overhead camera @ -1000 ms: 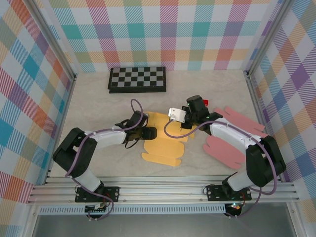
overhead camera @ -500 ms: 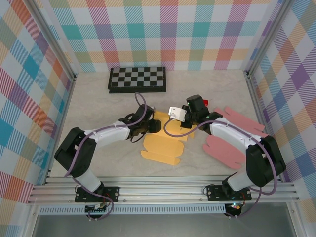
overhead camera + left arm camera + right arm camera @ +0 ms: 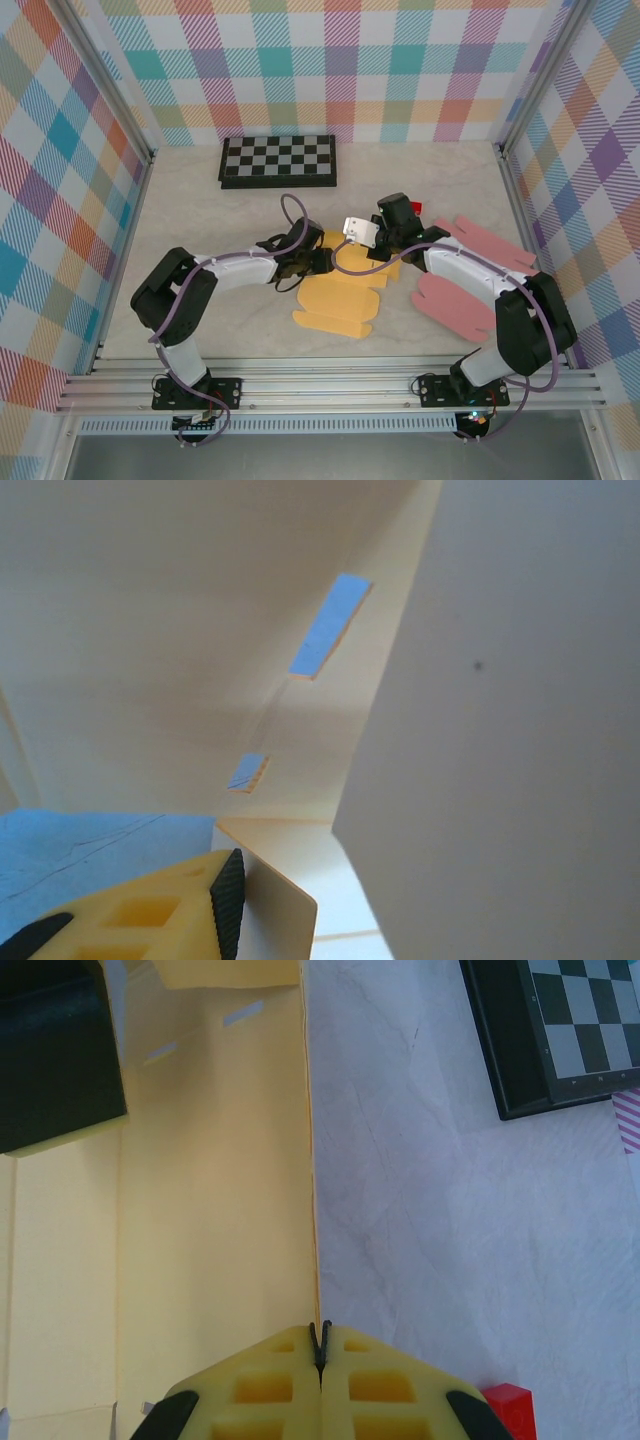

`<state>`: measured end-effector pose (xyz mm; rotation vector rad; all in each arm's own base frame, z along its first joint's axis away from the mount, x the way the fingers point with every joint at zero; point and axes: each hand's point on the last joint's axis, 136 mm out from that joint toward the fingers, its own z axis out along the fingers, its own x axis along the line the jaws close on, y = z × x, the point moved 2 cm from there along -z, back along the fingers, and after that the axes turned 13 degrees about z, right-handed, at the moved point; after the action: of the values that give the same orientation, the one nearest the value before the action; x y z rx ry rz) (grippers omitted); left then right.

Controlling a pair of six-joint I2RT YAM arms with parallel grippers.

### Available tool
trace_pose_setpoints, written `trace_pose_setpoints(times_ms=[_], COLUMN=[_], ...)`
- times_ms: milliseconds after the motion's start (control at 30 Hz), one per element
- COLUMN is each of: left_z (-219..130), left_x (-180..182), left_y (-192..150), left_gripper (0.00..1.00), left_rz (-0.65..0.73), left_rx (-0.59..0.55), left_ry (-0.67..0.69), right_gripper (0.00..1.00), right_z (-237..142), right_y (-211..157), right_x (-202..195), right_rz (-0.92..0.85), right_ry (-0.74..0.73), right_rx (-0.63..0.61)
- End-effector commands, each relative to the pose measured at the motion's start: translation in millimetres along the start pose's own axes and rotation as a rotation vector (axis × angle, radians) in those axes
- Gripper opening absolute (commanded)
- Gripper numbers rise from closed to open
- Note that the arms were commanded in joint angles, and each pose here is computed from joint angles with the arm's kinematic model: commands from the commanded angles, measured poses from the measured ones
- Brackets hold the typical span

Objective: Fold the paper box

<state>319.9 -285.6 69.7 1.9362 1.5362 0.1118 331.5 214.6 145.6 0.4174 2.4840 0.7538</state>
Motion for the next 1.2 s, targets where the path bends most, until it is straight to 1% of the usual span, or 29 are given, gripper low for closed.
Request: trace_pose_setpoints(times_ms=[0,133,267,367,400,467,633,733,800,900,1000,1100,1133,1167], left_z=[2,0,10,16,16,17,18,12,2,-23,-55,-90,-102,-112], left_x=[-14,-19,-16,-13,-12,-7,-6,-7,-5,-3,4,13,16,22], left_y=[-8,-13,-35,-46,-48,-51,-58,-56,-47,-25,-1,20,25,24], left_gripper=[0.46,0.46,0.47,0.53,0.56,0.59,0.63,0.64,0.65,0.66,0.68,0.68,0.69,0.69], left_rz=[-0.059,-0.109,-0.184,-0.271,-0.291,-0.310,-0.359,-0.378,-0.351,-0.287,-0.216,-0.138,-0.114,-0.092], left_rx=[0.014,0.027,0.060,0.049,0.040,0.027,0.011,-0.005,-0.024,-0.053,-0.087,-0.160,-0.187,-0.184], left_ry=[-0.026,0.038,0.065,0.052,0.051,0.073,0.081,0.076,0.102,0.142,0.165,0.145,0.133,0.142], right_gripper=[0.00,0.00,0.00,0.00,0.00,0.00,0.00,0.00,0.00,0.00,0.00,0.00,0.00,0.00], right_z=[1,2,2,4,4,3,3,3,3,2,1,-2,-4,-5], right_y=[10,8,6,5,5,5,3,3,3,2,3,3,4,5], right_x=[-1,0,1,1,1,1,2,1,-1,-4,-9,-16,-17,-18], right_rz=[0.025,0.031,0.037,0.037,0.039,0.040,0.046,0.046,0.046,0.043,0.038,0.034,0.030,0.026], right_ry=[0.004,0.002,0.003,0.003,0.002,0.002,0.000,-0.004,-0.012,-0.028,-0.043,-0.055,-0.059,-0.059], right_rx=[-0.052,-0.048,-0.043,-0.038,-0.036,-0.037,-0.031,-0.029,-0.027,-0.025,-0.028,-0.035,-0.039,-0.042])
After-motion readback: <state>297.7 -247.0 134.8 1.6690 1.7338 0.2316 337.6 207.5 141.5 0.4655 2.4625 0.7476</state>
